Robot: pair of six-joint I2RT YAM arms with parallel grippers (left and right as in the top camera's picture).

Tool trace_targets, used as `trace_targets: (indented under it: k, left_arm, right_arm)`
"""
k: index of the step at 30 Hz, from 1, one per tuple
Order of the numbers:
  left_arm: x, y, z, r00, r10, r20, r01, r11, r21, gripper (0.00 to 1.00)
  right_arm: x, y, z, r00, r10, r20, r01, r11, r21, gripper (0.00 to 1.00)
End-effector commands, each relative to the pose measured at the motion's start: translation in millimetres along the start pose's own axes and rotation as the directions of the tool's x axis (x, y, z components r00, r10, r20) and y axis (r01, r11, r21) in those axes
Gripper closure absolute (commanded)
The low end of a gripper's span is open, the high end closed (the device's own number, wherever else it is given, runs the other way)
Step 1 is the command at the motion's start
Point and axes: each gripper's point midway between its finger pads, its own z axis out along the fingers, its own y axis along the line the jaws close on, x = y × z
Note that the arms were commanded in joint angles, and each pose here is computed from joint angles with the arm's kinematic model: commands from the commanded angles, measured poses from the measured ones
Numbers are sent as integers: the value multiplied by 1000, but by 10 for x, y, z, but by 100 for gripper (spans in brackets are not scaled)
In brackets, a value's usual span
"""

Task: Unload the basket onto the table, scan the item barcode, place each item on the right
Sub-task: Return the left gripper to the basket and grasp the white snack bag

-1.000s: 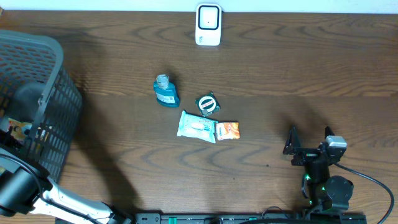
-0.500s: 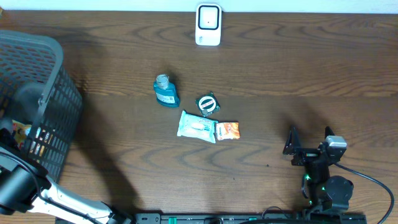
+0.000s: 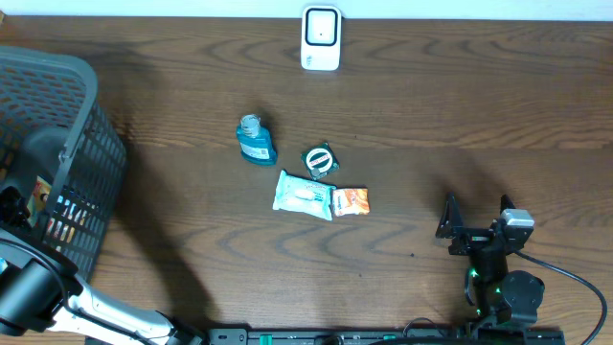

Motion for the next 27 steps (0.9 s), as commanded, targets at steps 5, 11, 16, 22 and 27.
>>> trace_targets:
  k: [5, 11, 16, 22, 27]
  left_arm:
    - [52, 213, 259, 999, 37, 23, -35, 996, -78, 2]
    - [34, 390, 363, 994, 101, 37, -95, 986, -137, 81]
    - [10, 169, 95, 981, 190, 46, -189, 981, -40, 93]
    - [40, -249, -839, 971, 217, 105, -237, 936, 260, 93]
    - [335, -476, -2100, 953, 263, 149, -295, 695, 656, 93]
  right_arm:
    - [4, 13, -2, 1000, -12, 0, 12, 1000, -4, 1]
    - [4, 12, -2, 1000, -12, 0, 12, 1000, -4, 1]
    - [4, 12, -2, 1000, -12, 0, 12, 1000, -4, 1]
    - [4, 13, -2, 1000, -12, 0, 12, 1000, -4, 1]
    - [4, 13, -2, 1000, -12, 0, 12, 1000, -4, 1]
